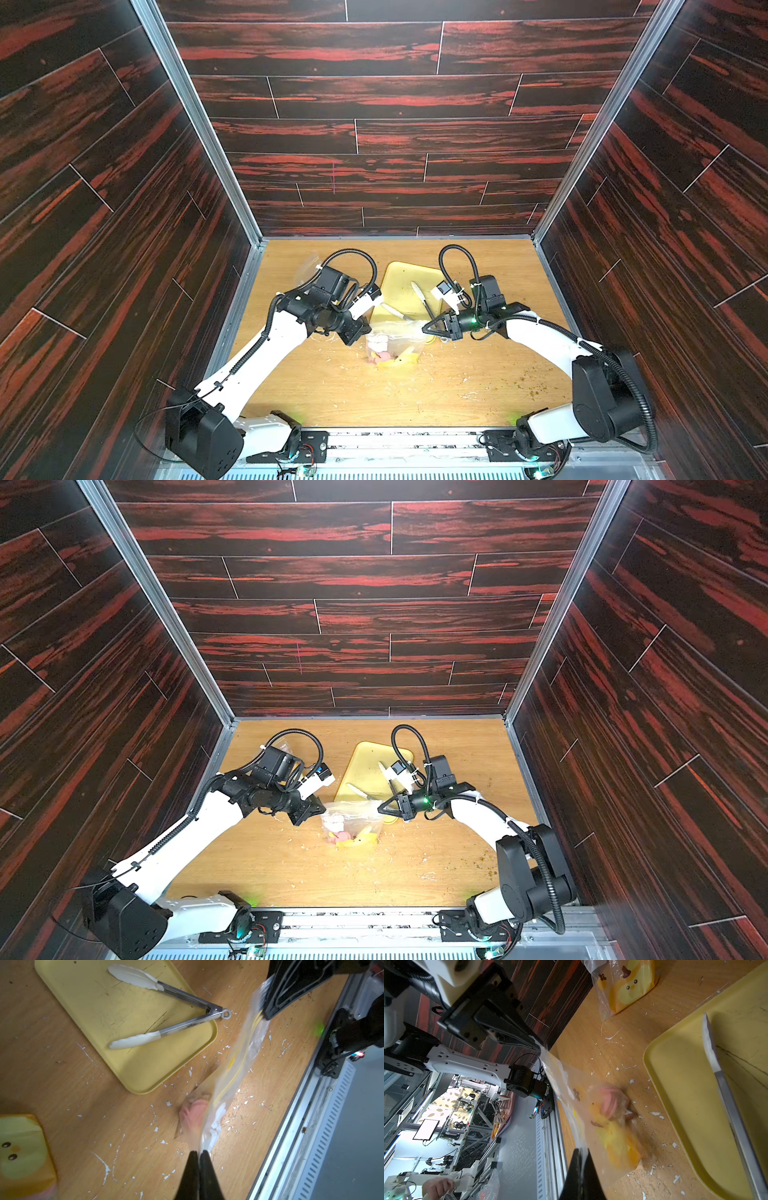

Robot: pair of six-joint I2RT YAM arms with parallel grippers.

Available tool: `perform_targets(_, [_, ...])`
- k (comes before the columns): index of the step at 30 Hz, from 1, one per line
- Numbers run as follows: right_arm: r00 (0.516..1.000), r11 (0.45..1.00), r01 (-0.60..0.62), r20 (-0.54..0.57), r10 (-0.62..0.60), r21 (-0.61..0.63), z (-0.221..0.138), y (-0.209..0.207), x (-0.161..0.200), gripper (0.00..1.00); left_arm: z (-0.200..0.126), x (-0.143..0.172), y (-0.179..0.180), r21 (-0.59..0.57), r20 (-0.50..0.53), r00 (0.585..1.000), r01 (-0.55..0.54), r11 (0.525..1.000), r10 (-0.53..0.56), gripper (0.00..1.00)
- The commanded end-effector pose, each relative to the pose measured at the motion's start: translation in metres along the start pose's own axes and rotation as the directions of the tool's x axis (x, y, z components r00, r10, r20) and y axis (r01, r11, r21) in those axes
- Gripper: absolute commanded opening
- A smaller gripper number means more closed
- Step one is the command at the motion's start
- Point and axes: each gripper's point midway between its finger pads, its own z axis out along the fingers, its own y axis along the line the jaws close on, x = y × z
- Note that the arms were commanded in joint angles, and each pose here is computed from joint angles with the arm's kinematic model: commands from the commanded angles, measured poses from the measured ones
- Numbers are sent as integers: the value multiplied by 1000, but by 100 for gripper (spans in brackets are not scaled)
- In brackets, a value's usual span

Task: Put the cookies into a resealable bag to prevent moisture
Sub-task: Close the ziploc bag at the center of the board.

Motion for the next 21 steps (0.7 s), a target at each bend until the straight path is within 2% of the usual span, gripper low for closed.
perform_targets(1, [999, 999, 33, 2, -33, 31, -2, -3, -4, 11, 1, 3, -3, 32, -17, 1000, 6, 999, -5, 0])
perform_targets(5, [983, 974, 177, 29, -183, 142, -9, 2, -23, 34, -2, 6, -5, 45, -51, 999, 17, 999, -15, 0])
perform_targets(8, [917, 895, 392, -10, -399, 211, 0, 20, -35, 52, -6, 0, -9, 71, -43, 999, 34, 997, -31, 0])
perform_targets(10, [859, 837, 505, -29, -511, 211, 8, 33, -41, 58, -8, 1, -14, 98, -55, 998, 38, 994, -33, 0])
perform_targets(12, [821, 800, 567, -54, -568, 196, 17, 41, -45, 61, -9, 3, -13, 96, -70, 997, 46, 994, -39, 0])
perform_targets(16, [749, 736, 662, -181, -638, 143, 48, 47, -40, 61, -12, 6, -13, 96, -76, 996, 44, 994, -37, 0])
perform_targets(18, [730, 733, 675, -219, -647, 82, 61, 51, -35, 60, -12, 4, -14, 105, -65, 997, 43, 994, -36, 0])
perform_targets(21, [732, 758, 653, -253, -633, -9, 72, 56, -29, 55, -13, 3, -14, 110, -54, 998, 45, 993, -39, 0])
